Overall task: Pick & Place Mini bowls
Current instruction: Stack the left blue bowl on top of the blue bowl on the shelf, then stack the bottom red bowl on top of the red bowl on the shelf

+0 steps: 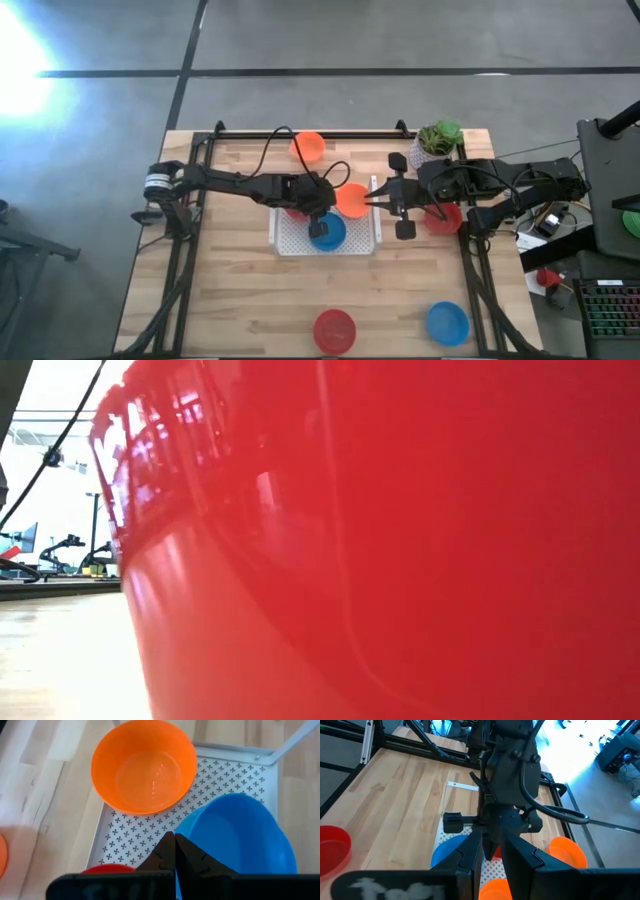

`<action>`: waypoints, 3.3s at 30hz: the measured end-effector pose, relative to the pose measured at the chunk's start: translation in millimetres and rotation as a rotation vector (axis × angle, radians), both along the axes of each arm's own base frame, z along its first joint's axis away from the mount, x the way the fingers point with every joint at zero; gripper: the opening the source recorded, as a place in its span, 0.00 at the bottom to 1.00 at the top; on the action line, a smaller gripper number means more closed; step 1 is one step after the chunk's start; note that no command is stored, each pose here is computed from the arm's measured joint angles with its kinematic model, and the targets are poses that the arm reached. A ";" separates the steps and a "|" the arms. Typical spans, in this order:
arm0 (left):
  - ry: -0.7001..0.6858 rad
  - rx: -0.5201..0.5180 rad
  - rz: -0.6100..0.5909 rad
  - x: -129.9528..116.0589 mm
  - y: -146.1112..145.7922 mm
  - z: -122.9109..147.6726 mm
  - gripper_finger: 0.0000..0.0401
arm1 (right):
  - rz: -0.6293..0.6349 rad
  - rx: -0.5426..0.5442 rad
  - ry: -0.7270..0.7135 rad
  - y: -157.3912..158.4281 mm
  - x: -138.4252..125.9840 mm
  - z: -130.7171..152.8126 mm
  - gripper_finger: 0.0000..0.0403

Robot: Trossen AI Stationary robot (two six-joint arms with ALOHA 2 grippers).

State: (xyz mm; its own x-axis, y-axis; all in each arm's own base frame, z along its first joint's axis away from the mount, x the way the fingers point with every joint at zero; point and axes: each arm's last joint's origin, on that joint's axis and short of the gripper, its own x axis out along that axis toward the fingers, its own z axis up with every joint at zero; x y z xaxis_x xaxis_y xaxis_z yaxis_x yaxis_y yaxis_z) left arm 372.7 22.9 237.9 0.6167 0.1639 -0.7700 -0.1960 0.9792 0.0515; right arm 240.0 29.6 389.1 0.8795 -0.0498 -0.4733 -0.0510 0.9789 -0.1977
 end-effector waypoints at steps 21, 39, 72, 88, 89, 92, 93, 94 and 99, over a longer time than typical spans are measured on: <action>-0.077 -0.002 0.002 -0.8 -0.5 4.2 0.00 | 0.000 0.000 -0.003 0.0 0.1 0.3 0.16; -0.031 0.042 -0.030 7.2 -5.6 -25.3 0.00 | 0.000 0.000 -0.002 0.0 0.1 0.2 0.16; -0.180 0.144 -0.639 -60.7 -175.7 44.2 0.00 | -0.008 0.016 0.009 0.1 -0.5 -0.9 0.16; -0.186 -0.032 -0.475 -61.2 -180.3 43.3 0.23 | 0.038 0.009 0.032 1.0 -1.4 -2.6 0.16; -0.183 -0.051 -0.458 -61.2 -181.1 42.4 0.23 | 0.066 0.014 0.037 1.8 -1.6 -2.9 0.16; -0.167 -0.111 -0.404 -60.4 -185.1 37.6 0.23 | 0.182 0.028 0.043 5.0 -1.9 -3.0 0.16; -0.161 -0.130 -0.387 -60.1 -186.4 35.7 0.23 | 0.220 0.033 0.044 6.1 -2.1 -3.0 0.16; -0.153 -0.146 -0.373 -59.6 -188.1 33.3 0.23 | 0.250 0.038 0.044 6.9 -2.3 -3.0 0.16; -0.107 -0.232 -0.311 -55.9 -193.6 21.0 0.23 | 0.291 0.047 0.044 7.9 -2.5 -3.0 0.16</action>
State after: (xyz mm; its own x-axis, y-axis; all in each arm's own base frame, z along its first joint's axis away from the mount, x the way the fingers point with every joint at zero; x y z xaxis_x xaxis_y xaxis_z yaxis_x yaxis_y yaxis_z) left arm 316.8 -170.7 258.9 0.6886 -0.2135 -0.6930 0.1189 0.9760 -0.1825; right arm 237.5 37.4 386.1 0.8320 0.2243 -0.5074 -0.3383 0.9300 -0.1437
